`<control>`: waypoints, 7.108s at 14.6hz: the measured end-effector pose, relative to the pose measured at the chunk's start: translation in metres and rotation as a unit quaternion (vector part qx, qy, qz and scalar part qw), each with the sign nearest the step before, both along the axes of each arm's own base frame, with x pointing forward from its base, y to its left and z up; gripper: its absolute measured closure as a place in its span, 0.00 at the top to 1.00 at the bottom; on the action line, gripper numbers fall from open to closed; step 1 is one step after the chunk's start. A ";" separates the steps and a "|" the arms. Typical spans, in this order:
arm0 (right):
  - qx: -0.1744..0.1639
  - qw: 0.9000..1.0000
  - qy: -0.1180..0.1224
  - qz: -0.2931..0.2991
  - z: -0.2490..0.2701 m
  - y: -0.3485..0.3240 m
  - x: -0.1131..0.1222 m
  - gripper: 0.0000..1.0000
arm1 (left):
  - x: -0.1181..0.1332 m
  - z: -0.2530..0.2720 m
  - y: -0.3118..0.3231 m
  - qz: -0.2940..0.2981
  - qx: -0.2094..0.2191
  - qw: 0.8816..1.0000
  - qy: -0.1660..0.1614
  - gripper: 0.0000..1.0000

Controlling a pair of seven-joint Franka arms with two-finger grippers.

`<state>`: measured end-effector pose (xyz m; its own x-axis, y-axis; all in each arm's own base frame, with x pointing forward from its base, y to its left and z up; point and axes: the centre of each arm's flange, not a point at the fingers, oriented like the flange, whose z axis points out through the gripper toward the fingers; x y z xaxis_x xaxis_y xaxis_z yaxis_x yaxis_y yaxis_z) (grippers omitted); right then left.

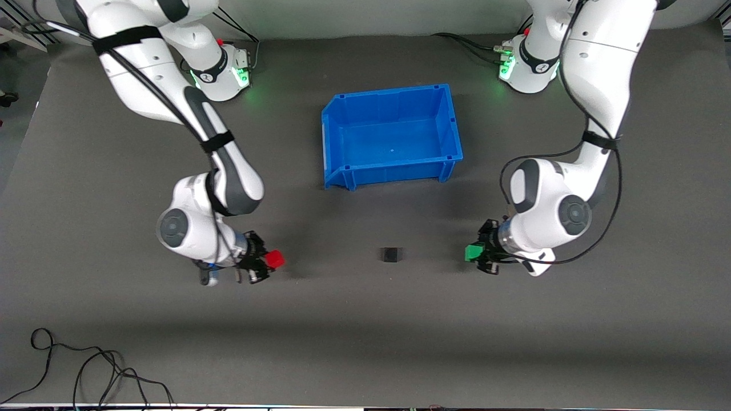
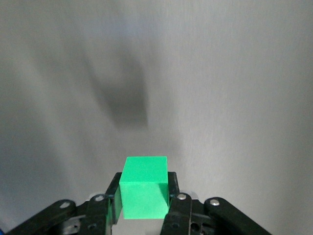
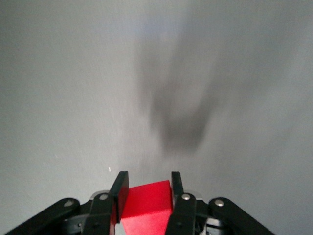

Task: Attach green and red cubes to black cube
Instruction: 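Carry the red cube and the green cube toward the black cube, then press the red and green cubes against the black cube's sides, then open the left gripper and lift it away from the green cube, then open the right gripper and withdraw it from the red cube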

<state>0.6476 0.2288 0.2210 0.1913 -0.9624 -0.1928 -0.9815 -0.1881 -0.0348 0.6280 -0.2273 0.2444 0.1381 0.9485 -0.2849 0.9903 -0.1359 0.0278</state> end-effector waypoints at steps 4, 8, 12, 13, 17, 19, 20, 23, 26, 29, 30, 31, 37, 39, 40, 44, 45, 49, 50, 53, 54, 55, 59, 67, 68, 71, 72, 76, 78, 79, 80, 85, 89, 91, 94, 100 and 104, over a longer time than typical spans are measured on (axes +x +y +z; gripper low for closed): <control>0.000 0.998 0.011 -0.057 -0.015 0.045 0.002 0.40 | -0.002 -0.013 -0.048 -0.003 -0.001 1.000 0.006 0.37; 0.001 0.996 0.017 -0.089 -0.027 0.077 0.002 0.40 | -0.006 -0.026 -0.082 -0.003 -0.002 1.000 0.004 0.37; -0.016 0.993 0.021 -0.113 -0.033 0.112 -0.013 0.40 | -0.012 -0.031 -0.104 0.001 -0.004 1.000 -0.005 0.37; -0.018 0.992 0.021 -0.120 -0.032 0.120 -0.017 0.40 | -0.014 -0.033 -0.109 0.003 -0.004 1.000 -0.006 0.37; -0.016 0.989 0.023 -0.148 -0.032 0.151 -0.027 0.40 | -0.018 -0.039 -0.127 0.008 -0.005 1.000 -0.007 0.37; -0.019 0.986 0.029 -0.161 -0.037 0.164 -0.031 0.40 | -0.018 -0.040 -0.132 0.029 -0.007 1.000 -0.005 0.37; -0.023 0.985 0.037 -0.166 -0.041 0.169 -0.033 0.40 | -0.015 -0.039 -0.133 0.042 -0.008 0.999 -0.003 0.37; -0.033 0.980 0.051 -0.189 -0.042 0.179 -0.033 0.40 | -0.009 -0.041 -0.135 0.068 -0.010 0.998 0.000 0.37; -0.048 0.976 0.045 -0.208 -0.036 0.189 -0.032 0.40 | -0.007 -0.047 -0.140 0.076 -0.012 0.997 -0.003 0.37; -0.057 0.975 0.037 -0.212 -0.038 0.217 -0.045 0.40 | -0.010 -0.049 -0.149 0.074 -0.013 0.997 -0.007 0.37; -0.058 0.975 0.037 -0.212 -0.041 0.227 -0.051 0.40 | -0.012 -0.049 -0.152 0.073 -0.014 0.997 -0.007 0.37; -0.059 0.975 0.037 -0.213 -0.042 0.235 -0.056 0.40 | -0.013 -0.049 -0.154 0.071 -0.014 0.997 -0.007 0.37; -0.055 0.973 0.027 -0.222 -0.045 0.254 -0.058 0.40 | -0.019 -0.048 -0.164 0.071 -0.014 0.997 -0.005 0.37; -0.052 0.973 0.022 -0.224 -0.044 0.254 -0.053 0.40 | -0.019 -0.048 -0.165 0.071 -0.015 0.997 -0.006 0.37; -0.052 0.973 0.020 -0.224 -0.044 0.254 -0.052 0.40 | -0.018 -0.048 -0.165 0.071 -0.015 0.997 -0.006 0.37; -0.053 0.973 0.020 -0.225 -0.048 0.254 -0.050 0.40 | -0.016 -0.049 -0.163 0.073 -0.014 0.997 -0.008 0.37; -0.053 0.973 0.019 -0.225 -0.050 0.254 -0.049 0.40 | -0.015 -0.048 -0.163 0.073 -0.014 0.997 -0.009 0.37; -0.054 0.972 0.018 -0.227 -0.052 0.252 -0.047 0.40 | -0.014 -0.045 -0.165 0.072 -0.016 0.997 -0.011 0.37; -0.055 0.972 0.016 -0.228 -0.052 0.250 -0.045 0.40 | -0.014 -0.045 -0.165 0.071 -0.016 0.997 -0.012 0.37; -0.054 0.972 0.010 -0.230 -0.052 0.248 -0.040 0.40 | -0.014 -0.045 -0.166 0.071 -0.016 0.997 -0.012 0.37; -0.053 0.972 0.010 -0.230 -0.052 0.249 -0.039 0.40 | -0.014 -0.045 -0.166 0.071 -0.016 0.997 -0.012 0.37; -0.053 0.972 0.009 -0.230 -0.052 0.249 -0.038 0.40 | -0.014 -0.045 -0.166 0.071 -0.016 0.997 -0.012 0.37; -0.052 0.972 0.008 -0.230 -0.052 0.249 -0.038 0.40 | -0.014 -0.045 -0.166 0.073 -0.016 0.997 -0.011 0.37; -0.053 0.973 0.006 -0.226 -0.052 0.254 -0.041 0.40 | -0.002 -0.044 -0.148 0.083 -0.004 0.996 -0.023 0.83; -0.053 0.973 0.007 -0.226 -0.052 0.254 -0.042 0.40 | 0.006 -0.042 -0.134 0.079 0.012 0.996 -0.028 0.96; -0.052 0.973 0.007 -0.225 -0.052 0.255 -0.042 0.40 | 0.033 -0.014 -0.071 0.030 0.049 0.998 -0.017 1.00; -0.052 0.973 0.007 -0.225 -0.052 0.255 -0.043 0.40 | 0.041 0.002 -0.045 0.004 0.052 0.999 -0.007 1.00; -0.051 0.973 0.006 -0.224 -0.050 0.256 -0.042 0.40 | 0.055 0.074 0.065 -0.115 0.041 0.992 0.018 1.00; -0.051 0.973 0.005 -0.225 -0.049 0.256 -0.042 0.40 | 0.050 0.110 0.110 -0.183 0.036 0.982 0.021 1.00; -0.050 0.973 0.004 -0.225 -0.048 0.257 -0.041 0.43 | 0.046 0.127 0.130 -0.214 0.037 0.976 0.024 1.00; -0.051 0.974 0.000 -0.221 -0.047 0.257 -0.040 0.54 | 0.041 0.145 0.150 -0.244 0.035 0.969 0.026 1.00; -0.056 0.980 -0.028 -0.191 -0.035 0.262 -0.037 1.00 | 0.004 0.236 0.216 -0.386 0.029 0.922 0.010 1.00; -0.027 0.984 -0.064 -0.164 0.039 0.260 -0.019 1.00 | -0.017 0.298 0.228 -0.515 0.058 0.854 -0.041 1.00; -0.036 0.988 -0.062 -0.133 0.081 0.244 -0.011 1.00 | -0.030 0.325 0.229 -0.560 0.063 0.824 -0.061 1.00; -0.060 0.995 -0.048 -0.068 0.141 0.215 -0.008 1.00 | -0.050 0.361 0.228 -0.601 0.071 0.792 -0.087 1.00; -0.096 0.992 0.000 0.083 0.254 0.127 -0.013 1.00 | -0.081 0.386 0.220 -0.638 0.079 0.758 -0.113 1.00; -0.103 0.974 0.051 0.196 0.318 0.053 -0.030 1.00 | -0.081 0.384 0.202 -0.650 0.077 0.748 -0.113 1.00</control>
